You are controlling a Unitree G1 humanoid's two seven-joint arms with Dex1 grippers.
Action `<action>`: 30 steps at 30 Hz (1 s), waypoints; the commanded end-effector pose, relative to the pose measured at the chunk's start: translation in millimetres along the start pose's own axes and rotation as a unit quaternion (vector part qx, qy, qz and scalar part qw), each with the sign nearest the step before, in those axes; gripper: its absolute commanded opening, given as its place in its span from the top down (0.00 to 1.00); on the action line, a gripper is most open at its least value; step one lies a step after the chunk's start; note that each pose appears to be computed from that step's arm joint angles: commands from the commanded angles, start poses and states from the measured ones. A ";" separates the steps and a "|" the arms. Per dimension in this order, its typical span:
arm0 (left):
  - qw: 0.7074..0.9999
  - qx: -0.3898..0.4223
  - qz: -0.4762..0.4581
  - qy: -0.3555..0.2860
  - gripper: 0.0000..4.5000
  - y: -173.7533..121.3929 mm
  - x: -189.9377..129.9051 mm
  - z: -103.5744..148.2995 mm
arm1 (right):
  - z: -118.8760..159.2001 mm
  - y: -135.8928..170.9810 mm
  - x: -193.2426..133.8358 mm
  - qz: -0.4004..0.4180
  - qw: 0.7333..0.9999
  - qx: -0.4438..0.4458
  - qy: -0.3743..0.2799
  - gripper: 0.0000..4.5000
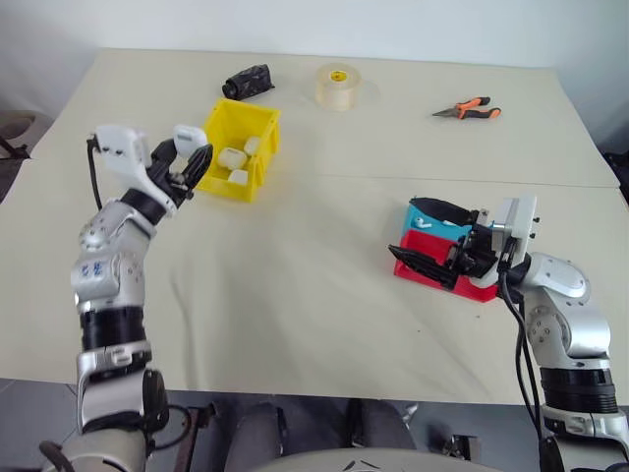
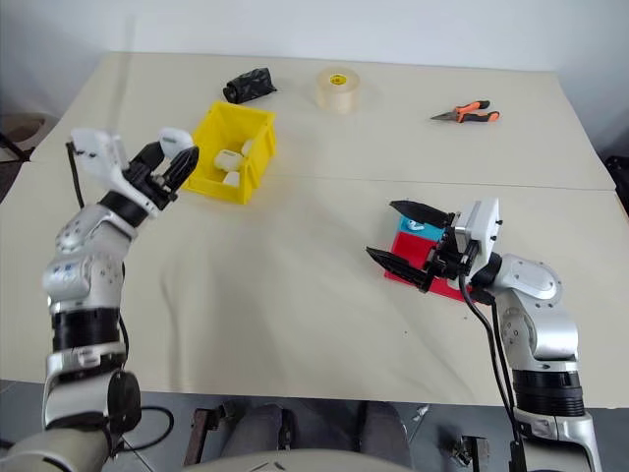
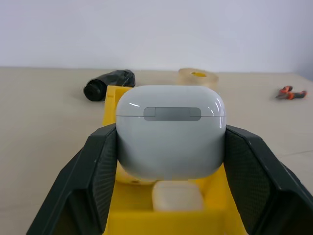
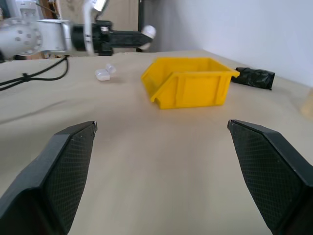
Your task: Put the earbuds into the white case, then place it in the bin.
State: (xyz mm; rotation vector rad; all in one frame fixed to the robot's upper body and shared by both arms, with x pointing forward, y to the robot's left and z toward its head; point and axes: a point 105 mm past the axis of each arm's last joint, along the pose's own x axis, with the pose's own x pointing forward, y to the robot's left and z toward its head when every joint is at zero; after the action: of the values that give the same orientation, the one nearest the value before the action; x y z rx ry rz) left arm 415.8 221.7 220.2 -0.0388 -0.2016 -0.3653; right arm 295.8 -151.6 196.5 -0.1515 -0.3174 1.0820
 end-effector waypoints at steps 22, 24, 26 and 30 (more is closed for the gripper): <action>0.940 0.186 -0.280 0.056 0.00 -40.9 -68.5 -1.9 | -4.8 2.2 -16.9 0.019 0.999 -0.009 0.045 0.00; 0.933 0.194 -0.297 0.063 0.00 -46.8 -86.0 -3.8 | -8.2 1.1 -21.4 0.033 0.998 -0.010 0.062 0.00; 0.928 0.198 -0.306 0.070 0.00 -50.6 -98.1 -6.2 | -10.8 0.3 -24.5 0.044 0.996 -0.012 0.075 0.00; 0.915 0.214 -0.334 0.071 0.00 -61.1 -120.0 -13.1 | -13.5 -3.3 -32.7 0.055 0.994 -0.011 0.091 0.00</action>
State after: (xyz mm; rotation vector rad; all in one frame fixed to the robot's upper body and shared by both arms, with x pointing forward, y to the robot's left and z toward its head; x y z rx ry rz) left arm 294.3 209.9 168.2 0.4696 -0.0665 -0.9775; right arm 290.4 -176.0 170.3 -0.2521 -0.1306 1.1649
